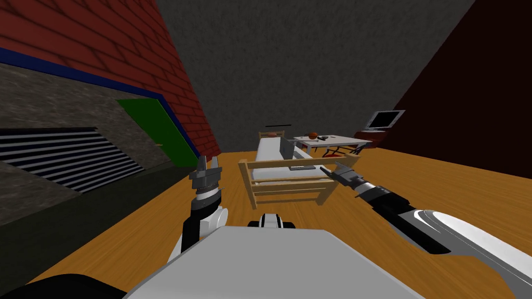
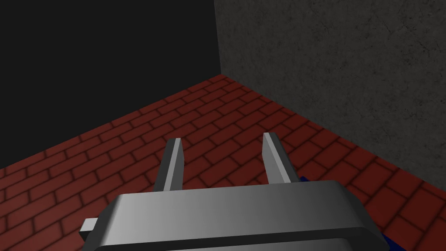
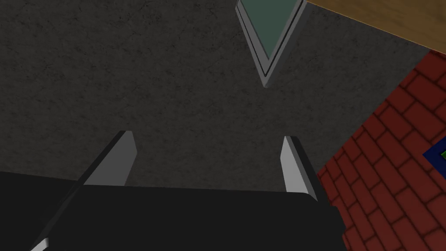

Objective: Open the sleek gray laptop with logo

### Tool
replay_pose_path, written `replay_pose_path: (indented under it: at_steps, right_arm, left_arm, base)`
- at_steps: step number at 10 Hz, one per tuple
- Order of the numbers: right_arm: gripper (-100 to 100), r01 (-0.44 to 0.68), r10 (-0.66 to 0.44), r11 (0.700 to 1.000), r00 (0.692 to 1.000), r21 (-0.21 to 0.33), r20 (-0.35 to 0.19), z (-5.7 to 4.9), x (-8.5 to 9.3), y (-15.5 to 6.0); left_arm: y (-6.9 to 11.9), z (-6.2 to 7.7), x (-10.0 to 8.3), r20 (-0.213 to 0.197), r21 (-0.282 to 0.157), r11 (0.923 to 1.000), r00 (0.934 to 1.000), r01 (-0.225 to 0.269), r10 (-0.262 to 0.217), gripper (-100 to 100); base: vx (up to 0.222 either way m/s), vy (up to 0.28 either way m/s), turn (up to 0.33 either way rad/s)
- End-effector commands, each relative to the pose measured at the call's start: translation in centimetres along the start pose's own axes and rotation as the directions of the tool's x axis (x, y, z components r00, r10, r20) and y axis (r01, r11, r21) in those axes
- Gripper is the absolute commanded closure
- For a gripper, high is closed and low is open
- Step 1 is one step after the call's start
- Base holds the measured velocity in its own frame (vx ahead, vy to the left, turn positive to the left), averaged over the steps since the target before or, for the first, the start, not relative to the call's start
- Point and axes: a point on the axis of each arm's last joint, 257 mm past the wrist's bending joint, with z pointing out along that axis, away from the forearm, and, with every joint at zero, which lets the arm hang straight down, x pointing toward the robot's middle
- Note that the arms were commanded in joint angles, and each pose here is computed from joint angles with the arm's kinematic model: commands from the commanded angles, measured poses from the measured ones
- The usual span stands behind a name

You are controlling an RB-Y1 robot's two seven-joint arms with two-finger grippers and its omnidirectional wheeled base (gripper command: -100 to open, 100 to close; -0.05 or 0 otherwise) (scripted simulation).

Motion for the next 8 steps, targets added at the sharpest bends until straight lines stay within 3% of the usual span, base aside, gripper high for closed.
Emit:
replay_pose_path:
  at_steps: [1, 4, 8]
  right_arm:
    - [-100, 0.149, -0.145, 0.988, 0.986, 0.046, -0.082, -0.4, 1.3, -3.7]
    - [-100, 0.264, -0.251, 0.962, 0.957, 0.076, -0.149, -1.0, 2.3, -7.0]
    - [-100, 0.467, -0.425, 0.877, 0.863, 0.109, -0.274, -2.3, 3.2, -13.3]
  left_arm:
    - [0.0, 0.0, 0.0, 0.0, 0.0, 1.0, 1.0, 0.0, 0.0, 0]
    - [0.0, 0.0, 0.0, 0.0, 0.0, 1.0, 1.0, 0.0, 0.0, 0]
    - [0.0, 0.0, 0.0, 0.0, 0.0, 1.0, 1.0, 0.0, 0.0, 0]
  base:
    - [0.09, 0.167, 0.16]
    - [0.069, 0.179, 0.106]
    - [0.107, 0.202, 0.153]
